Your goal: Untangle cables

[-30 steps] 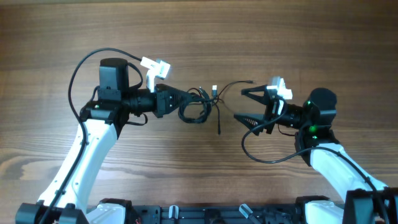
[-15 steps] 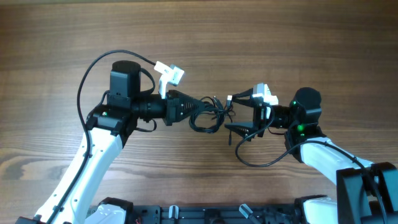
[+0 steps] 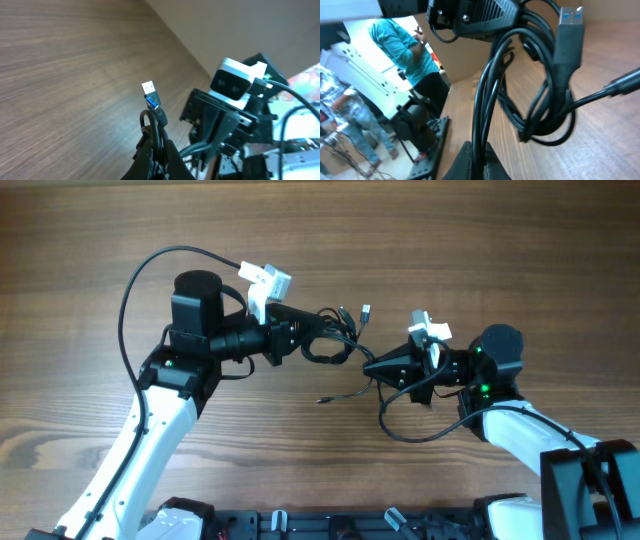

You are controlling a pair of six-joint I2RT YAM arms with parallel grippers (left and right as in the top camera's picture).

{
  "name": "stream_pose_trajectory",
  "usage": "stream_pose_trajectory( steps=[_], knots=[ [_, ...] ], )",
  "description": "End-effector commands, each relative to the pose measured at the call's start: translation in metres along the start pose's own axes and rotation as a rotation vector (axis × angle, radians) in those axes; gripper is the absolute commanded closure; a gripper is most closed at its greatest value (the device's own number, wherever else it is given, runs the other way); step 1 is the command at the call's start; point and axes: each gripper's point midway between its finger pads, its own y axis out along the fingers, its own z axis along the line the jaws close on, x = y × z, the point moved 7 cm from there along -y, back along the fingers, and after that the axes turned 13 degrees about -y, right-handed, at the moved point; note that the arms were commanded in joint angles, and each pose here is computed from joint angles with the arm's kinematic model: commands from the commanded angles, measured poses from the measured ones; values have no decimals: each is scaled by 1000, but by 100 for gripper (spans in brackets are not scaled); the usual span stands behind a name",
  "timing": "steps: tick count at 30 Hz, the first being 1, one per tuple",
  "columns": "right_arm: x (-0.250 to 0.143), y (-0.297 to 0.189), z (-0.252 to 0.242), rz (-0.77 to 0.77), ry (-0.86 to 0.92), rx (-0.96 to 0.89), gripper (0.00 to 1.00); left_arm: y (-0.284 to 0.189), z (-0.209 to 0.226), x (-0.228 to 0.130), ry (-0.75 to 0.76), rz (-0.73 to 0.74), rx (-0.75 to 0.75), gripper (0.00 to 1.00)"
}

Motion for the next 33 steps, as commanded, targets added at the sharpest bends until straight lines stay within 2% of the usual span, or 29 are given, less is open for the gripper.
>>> stream_pose_trajectory(
  steps=[1, 4, 8, 10, 15, 19, 26, 30, 33],
  knots=[
    [0, 1, 0, 4, 182, 16, 96, -4, 0, 9, 27, -57, 57, 96],
    [1, 2, -3, -7, 257, -17, 96, -4, -4, 9, 38, -52, 30, 96],
    [1, 16, -4, -20, 328, -51, 96, -4, -25, 11, 125, -27, -136, 96],
    [3, 33, -2, -42, 396, -74, 96, 0, -28, 9, 134, -14, -147, 96],
    [11, 54, 1, -106, 451, -119, 96, 1, -30, 8, 135, -9, -151, 96],
    [13, 64, 0, -148, 486, -169, 96, 5, -34, 3, 192, 6, -165, 96],
    [20, 58, -17, -274, 578, -321, 96, 15, -41, -11, 161, 73, -183, 96],
    [21, 55, -24, -318, 590, -386, 95, 20, -47, -17, 209, 92, -205, 96],
    [20, 50, -33, -383, 681, -460, 94, 20, -47, -17, 209, 93, -206, 96]
  ],
)
